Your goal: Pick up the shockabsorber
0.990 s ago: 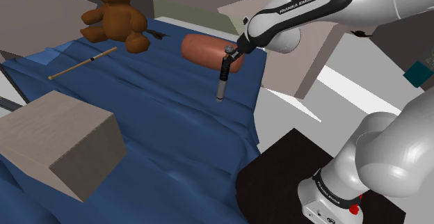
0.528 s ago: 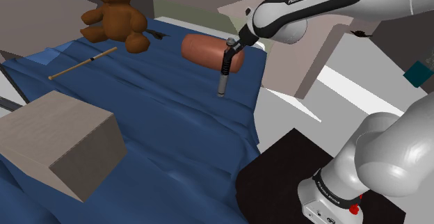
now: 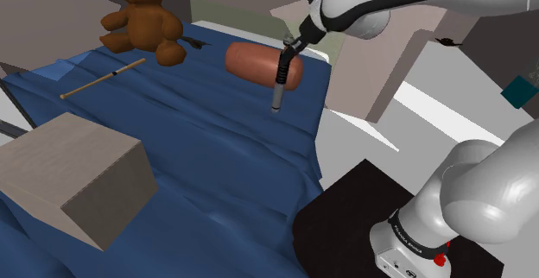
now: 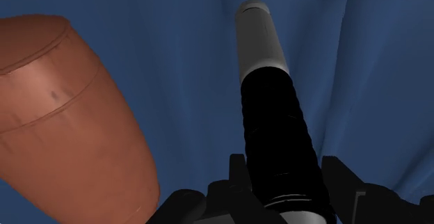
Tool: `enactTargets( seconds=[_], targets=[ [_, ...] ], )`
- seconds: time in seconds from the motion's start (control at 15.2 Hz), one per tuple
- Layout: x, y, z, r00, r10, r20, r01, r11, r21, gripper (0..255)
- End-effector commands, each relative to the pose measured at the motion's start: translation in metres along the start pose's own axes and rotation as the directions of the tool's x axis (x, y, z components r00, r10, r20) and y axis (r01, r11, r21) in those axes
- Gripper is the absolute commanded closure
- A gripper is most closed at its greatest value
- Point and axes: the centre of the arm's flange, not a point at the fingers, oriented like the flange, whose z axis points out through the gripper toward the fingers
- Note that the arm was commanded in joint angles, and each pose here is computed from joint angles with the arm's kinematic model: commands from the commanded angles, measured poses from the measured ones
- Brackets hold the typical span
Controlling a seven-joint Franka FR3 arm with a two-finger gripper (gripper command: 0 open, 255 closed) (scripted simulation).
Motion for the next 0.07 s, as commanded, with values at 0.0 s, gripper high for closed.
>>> enactTargets(
  seconds=[0.0],
  targets=[
    [0.0015,0.0003,-0.0035,1.0,0.0,0.0,0.0,1.0,0.0,255]
  ],
)
